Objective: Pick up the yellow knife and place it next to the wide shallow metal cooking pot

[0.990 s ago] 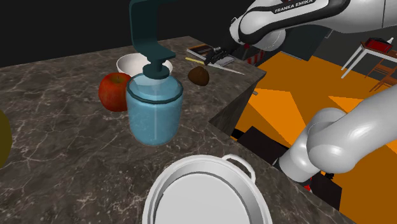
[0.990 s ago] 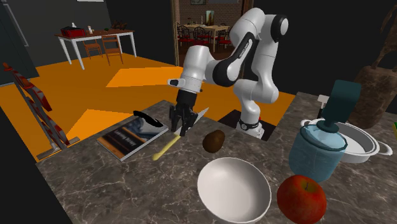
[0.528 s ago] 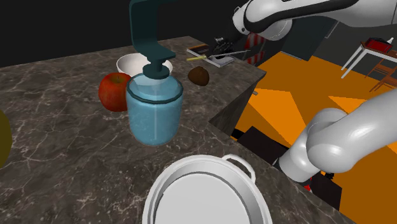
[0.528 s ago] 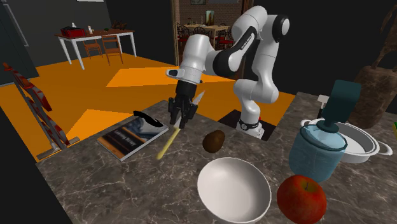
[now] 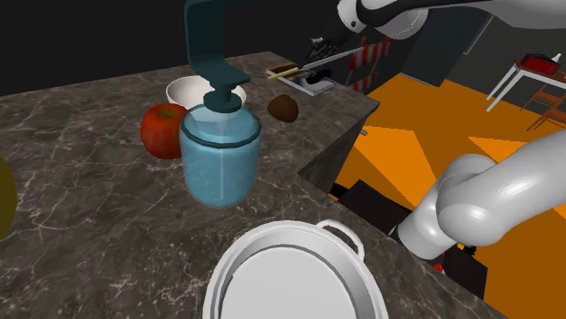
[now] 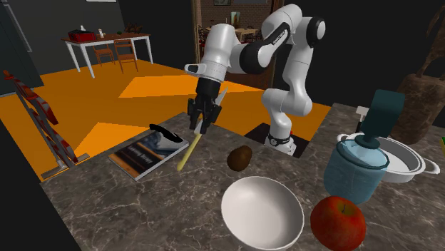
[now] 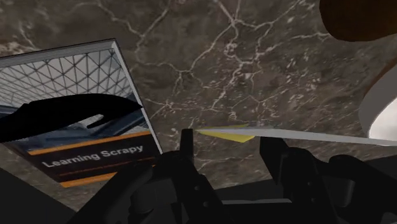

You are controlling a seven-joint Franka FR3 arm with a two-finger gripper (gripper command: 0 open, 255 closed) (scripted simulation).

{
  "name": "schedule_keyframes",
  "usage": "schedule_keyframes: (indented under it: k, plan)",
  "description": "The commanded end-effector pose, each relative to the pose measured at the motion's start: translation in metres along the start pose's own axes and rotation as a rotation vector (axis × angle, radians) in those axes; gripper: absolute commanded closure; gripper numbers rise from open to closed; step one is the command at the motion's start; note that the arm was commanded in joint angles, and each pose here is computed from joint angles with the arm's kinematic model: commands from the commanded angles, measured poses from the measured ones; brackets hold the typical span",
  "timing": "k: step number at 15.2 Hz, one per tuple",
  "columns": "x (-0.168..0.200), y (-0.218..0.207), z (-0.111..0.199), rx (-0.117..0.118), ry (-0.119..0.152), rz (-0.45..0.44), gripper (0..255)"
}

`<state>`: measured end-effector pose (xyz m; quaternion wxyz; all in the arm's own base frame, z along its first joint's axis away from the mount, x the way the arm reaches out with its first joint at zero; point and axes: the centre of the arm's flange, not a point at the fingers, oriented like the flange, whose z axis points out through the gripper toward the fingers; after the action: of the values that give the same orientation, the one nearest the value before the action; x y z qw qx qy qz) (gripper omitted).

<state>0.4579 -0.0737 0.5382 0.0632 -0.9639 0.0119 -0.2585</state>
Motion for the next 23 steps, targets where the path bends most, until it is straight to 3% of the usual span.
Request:
schedule_keyframes:
  k: [1,23]
  plan:
    - [0.004,-0.001,-0.007,0.000,0.000,0.000,255]
    - [-0.235,-0.113,-0.128,0.000,0.000,0.000,255]
